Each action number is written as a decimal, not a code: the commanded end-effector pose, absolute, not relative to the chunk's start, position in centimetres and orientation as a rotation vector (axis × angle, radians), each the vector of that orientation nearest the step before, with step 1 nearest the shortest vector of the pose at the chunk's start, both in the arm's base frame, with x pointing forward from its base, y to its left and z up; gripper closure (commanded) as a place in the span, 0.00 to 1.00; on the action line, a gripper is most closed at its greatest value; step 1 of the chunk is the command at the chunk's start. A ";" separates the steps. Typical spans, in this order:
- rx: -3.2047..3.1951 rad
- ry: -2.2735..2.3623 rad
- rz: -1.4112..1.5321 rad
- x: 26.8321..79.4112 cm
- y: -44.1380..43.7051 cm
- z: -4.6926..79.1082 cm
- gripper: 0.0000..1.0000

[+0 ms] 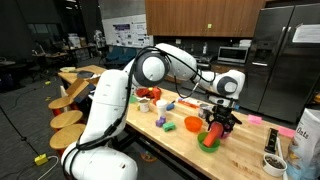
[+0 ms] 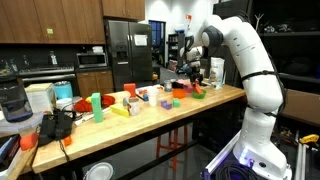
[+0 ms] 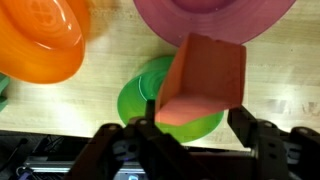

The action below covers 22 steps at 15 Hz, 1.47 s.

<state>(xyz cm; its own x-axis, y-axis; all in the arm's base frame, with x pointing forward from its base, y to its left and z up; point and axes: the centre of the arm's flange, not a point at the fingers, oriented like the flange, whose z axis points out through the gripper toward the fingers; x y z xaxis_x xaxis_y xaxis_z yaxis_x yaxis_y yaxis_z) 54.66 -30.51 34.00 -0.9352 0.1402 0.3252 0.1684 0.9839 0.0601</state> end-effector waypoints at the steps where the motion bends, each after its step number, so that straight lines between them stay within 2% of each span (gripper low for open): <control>1: -0.252 -2.834 -0.131 54.5 -31.0 34.4 0.55; 4: -0.253 -2.840 -0.127 54.5 -31.0 34.4 0.81; 5: -0.254 -2.843 -0.123 54.4 -31.1 34.5 0.84; 12: -0.274 -2.900 -0.068 53.7 -31.7 36.5 0.84; 22: -0.277 -3.089 0.129 50.9 -31.8 45.2 0.84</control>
